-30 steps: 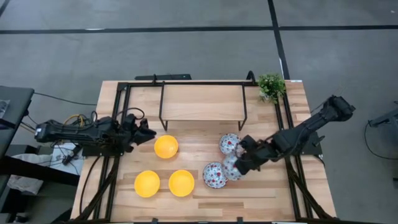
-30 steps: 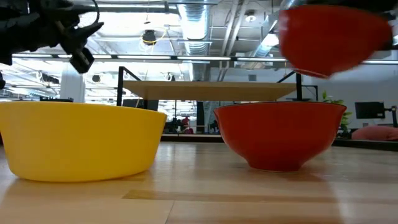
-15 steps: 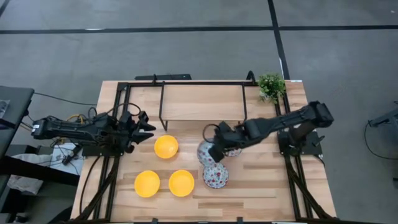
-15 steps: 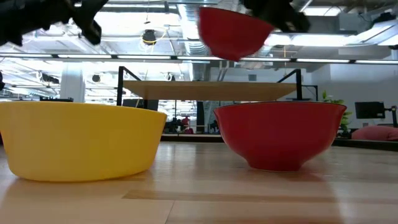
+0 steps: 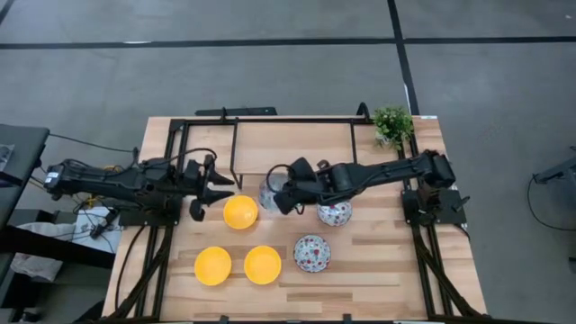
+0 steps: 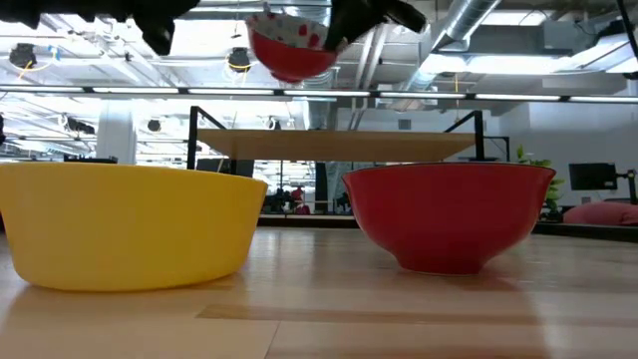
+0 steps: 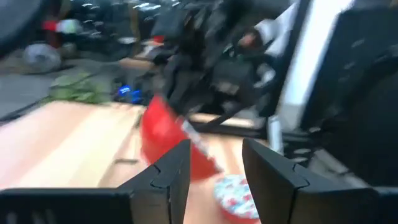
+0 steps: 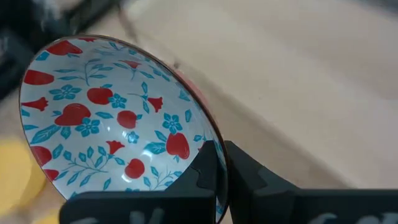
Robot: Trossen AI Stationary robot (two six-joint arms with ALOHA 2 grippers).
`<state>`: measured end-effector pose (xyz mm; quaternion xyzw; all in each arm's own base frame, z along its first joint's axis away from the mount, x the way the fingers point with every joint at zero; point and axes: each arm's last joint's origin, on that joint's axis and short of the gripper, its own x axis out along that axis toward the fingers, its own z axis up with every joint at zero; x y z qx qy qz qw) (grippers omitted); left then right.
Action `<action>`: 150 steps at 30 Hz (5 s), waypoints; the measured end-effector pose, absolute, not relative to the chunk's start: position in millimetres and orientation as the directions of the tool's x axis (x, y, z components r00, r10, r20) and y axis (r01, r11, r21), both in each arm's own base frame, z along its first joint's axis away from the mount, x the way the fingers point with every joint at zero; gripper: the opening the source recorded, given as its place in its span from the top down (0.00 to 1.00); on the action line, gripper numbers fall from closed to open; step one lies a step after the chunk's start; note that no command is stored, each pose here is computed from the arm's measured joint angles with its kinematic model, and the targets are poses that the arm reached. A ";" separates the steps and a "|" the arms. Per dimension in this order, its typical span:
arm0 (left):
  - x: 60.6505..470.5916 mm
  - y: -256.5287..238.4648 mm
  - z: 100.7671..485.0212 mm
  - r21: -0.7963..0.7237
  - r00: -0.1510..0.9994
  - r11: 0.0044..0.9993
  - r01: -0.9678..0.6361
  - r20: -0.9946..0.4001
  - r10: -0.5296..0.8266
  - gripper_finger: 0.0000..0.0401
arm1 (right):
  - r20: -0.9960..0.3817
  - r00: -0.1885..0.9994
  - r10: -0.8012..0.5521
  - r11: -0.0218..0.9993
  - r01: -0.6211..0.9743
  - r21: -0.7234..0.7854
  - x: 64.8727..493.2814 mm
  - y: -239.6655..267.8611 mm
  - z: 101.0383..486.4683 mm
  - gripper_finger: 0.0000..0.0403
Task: Pick & Place Mini bowls
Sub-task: Put the bottom right red bowl on the shelf
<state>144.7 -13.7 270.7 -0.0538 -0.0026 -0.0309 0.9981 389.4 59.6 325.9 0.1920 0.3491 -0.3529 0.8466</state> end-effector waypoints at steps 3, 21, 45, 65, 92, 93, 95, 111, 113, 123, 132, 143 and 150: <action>143.4 -11.5 282.8 -0.057 0.999 0.998 -0.020 0.040 0.022 0.64 | -0.644 0.501 -0.579 0.623 0.781 0.047 392.1 55.7 329.1 1.00; 144.7 -1.2 292.6 0.083 0.915 0.912 -0.401 0.095 0.393 0.64 | -0.161 0.485 -0.859 0.477 0.874 0.093 431.7 23.5 366.7 1.00; 147.7 2.6 301.5 0.046 0.829 0.838 -0.544 0.178 0.529 0.64 | -0.038 0.436 -0.899 0.433 0.899 0.068 462.7 26.5 353.0 1.00; 162.9 6.0 300.2 0.027 0.812 0.826 -0.563 0.205 0.547 0.65 | -0.016 0.456 -0.890 0.453 0.887 0.092 473.3 40.9 340.9 1.00; 162.3 12.5 302.0 -0.002 0.769 0.788 -0.616 0.217 0.601 0.91 | 0.004 0.519 -0.855 0.514 0.846 0.138 479.1 49.4 337.4 0.92; 162.1 12.6 302.1 -0.003 0.767 0.786 -0.618 0.217 0.604 0.91 | 0.007 0.526 -0.851 0.521 0.841 0.144 479.4 49.0 337.9 0.91; 161.9 12.8 302.0 -0.005 0.760 0.779 -0.627 0.214 0.613 0.91 | 0.009 0.550 -0.835 0.545 0.825 0.148 480.0 49.0 338.5 0.91; 162.9 11.5 300.8 0.026 0.779 0.793 -0.609 0.208 0.591 0.97 | 0.018 0.636 -0.771 0.635 0.768 0.080 474.2 69.8 347.5 0.54; 164.4 11.3 297.1 0.053 0.786 0.793 -0.607 0.186 0.589 0.97 | 0.020 0.631 -0.775 0.630 0.772 0.082 472.6 71.1 349.8 0.51; 163.5 12.1 298.2 0.035 0.770 0.780 -0.625 0.191 0.609 0.97 | 0.000 0.604 -0.797 0.604 0.797 -0.028 467.3 83.0 349.6 0.49; 169.8 12.9 299.1 -0.031 0.761 0.767 -0.641 0.103 0.640 0.97 | -0.002 0.314 -0.950 0.291 0.880 -0.376 433.5 103.1 369.2 0.53; 209.9 21.4 319.7 -0.030 0.732 0.733 -0.680 -0.087 0.676 0.97 | -0.221 0.402 -0.888 0.456 0.830 -0.320 349.9 77.6 370.3 0.55; 231.0 48.9 319.4 -0.196 0.739 0.713 -0.673 -0.193 0.645 0.97 | -0.358 0.313 -0.880 0.452 0.785 -0.424 308.4 67.3 369.8 0.55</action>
